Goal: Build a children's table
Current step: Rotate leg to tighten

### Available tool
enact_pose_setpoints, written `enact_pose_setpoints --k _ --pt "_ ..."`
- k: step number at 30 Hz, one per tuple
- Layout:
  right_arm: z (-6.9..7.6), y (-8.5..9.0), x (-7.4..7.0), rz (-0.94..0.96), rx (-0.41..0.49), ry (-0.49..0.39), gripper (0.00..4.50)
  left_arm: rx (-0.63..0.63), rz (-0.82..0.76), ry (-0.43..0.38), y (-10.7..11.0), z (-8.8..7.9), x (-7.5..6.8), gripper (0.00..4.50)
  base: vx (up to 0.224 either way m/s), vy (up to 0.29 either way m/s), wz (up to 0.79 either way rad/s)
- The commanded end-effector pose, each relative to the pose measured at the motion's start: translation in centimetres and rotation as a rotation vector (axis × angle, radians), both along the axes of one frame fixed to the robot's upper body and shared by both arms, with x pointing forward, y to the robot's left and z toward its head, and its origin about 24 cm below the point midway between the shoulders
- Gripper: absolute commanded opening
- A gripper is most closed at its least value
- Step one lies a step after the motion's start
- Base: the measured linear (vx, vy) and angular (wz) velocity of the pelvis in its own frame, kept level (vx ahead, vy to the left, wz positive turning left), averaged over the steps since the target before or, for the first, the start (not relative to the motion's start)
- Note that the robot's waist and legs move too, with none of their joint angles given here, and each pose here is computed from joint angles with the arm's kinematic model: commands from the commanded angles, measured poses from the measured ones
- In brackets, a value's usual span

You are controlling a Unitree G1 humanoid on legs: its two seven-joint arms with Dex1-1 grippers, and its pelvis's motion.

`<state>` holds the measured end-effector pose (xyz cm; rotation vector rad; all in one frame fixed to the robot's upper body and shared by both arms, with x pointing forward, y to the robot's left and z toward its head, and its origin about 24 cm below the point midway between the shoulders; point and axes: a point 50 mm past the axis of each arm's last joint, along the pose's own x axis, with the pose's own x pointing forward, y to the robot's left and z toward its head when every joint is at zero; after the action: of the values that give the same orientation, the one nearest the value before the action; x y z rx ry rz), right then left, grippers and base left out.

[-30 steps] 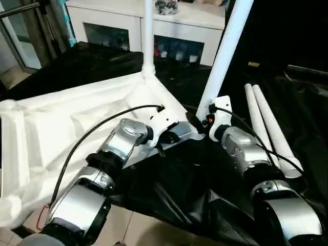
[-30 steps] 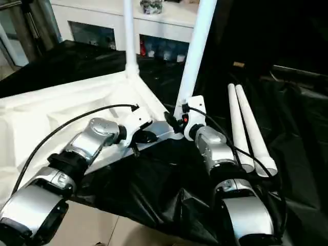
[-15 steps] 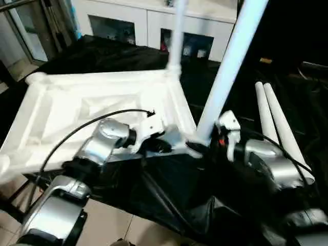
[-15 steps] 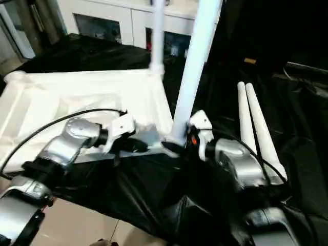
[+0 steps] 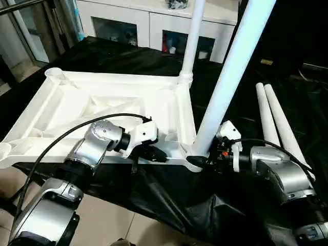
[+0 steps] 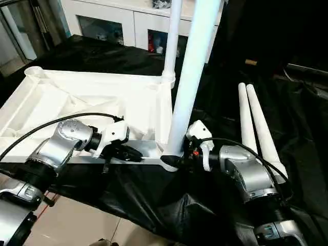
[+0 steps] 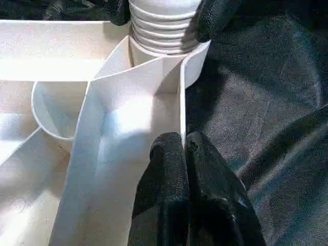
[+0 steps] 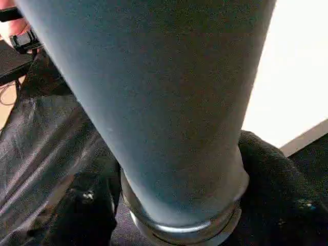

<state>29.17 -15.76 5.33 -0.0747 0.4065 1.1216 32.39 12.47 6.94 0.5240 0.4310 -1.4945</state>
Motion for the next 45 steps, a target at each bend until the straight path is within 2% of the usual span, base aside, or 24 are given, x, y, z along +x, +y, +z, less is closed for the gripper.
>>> enact_pose_setpoints --k 1,8,11,15,16,17,22,24,27,29,30,35,38,45 --pt "-0.6 0.6 -0.6 0.035 -0.006 0.030 2.84 0.004 -0.029 -0.009 -0.6 -0.2 -0.2 0.00 0.000 0.000 0.00" --pt "-1.2 0.7 -0.6 -0.010 -0.012 0.031 2.79 -0.004 0.013 -0.014 -0.8 -0.3 0.0 0.00 0.000 0.000 0.00" --pt "-2.5 1.1 1.1 -0.244 -0.025 0.024 2.79 -0.051 0.124 -0.031 -2.3 0.0 1.1 0.00 0.000 0.000 0.00" --pt "-3.1 1.7 2.1 -0.367 -0.021 0.047 2.78 -0.062 0.170 -0.032 -3.3 0.1 1.5 0.00 0.000 0.000 0.00" --pt "-3.7 2.9 2.8 -0.444 -0.011 0.071 2.78 -0.069 0.209 -0.044 -4.5 0.2 1.9 0.00 0.000 0.000 0.00" --pt "-3.7 3.0 2.8 -0.448 -0.011 0.073 2.78 -0.070 0.212 -0.045 -4.6 0.2 2.0 0.00 0.000 0.000 0.00" --pt "-4.1 6.2 3.9 -0.525 -0.015 0.082 2.77 -0.111 0.267 -0.059 -7.5 0.5 2.3 0.00 0.000 0.000 0.00" --pt "-4.0 6.5 4.0 -0.528 0.003 0.086 3.33 -0.115 0.265 -0.059 -7.8 0.6 2.3 0.00 0.000 0.000 0.00" --pt "-3.9 6.7 4.2 -0.525 0.040 0.101 3.50 -0.113 0.265 -0.059 -7.8 0.5 2.3 0.00 0.000 0.000 0.00" --pt "-3.7 6.4 4.3 -0.515 0.020 0.070 3.59 -0.106 0.267 -0.057 -7.5 0.4 2.3 0.00 0.000 0.000 0.00" --pt "-3.7 6.4 4.3 -0.515 0.020 0.070 3.88 -0.106 0.267 -0.057 -7.5 0.4 2.3 0.00 0.000 0.000 0.00" --pt "-2.9 5.3 4.1 -0.421 0.040 0.030 3.88 -0.095 0.219 -0.040 -6.6 0.1 2.0 0.00 0.000 0.000 0.00" --pt "-2.6 3.8 3.2 -0.294 0.018 0.001 3.88 -0.103 0.126 -0.021 -5.8 -0.1 1.2 0.00 0.000 0.000 0.00" --pt "-1.5 1.6 1.4 -0.111 0.032 -0.005 3.88 -0.103 0.061 0.005 -4.2 -0.1 0.7 0.00 0.000 0.000 0.00"
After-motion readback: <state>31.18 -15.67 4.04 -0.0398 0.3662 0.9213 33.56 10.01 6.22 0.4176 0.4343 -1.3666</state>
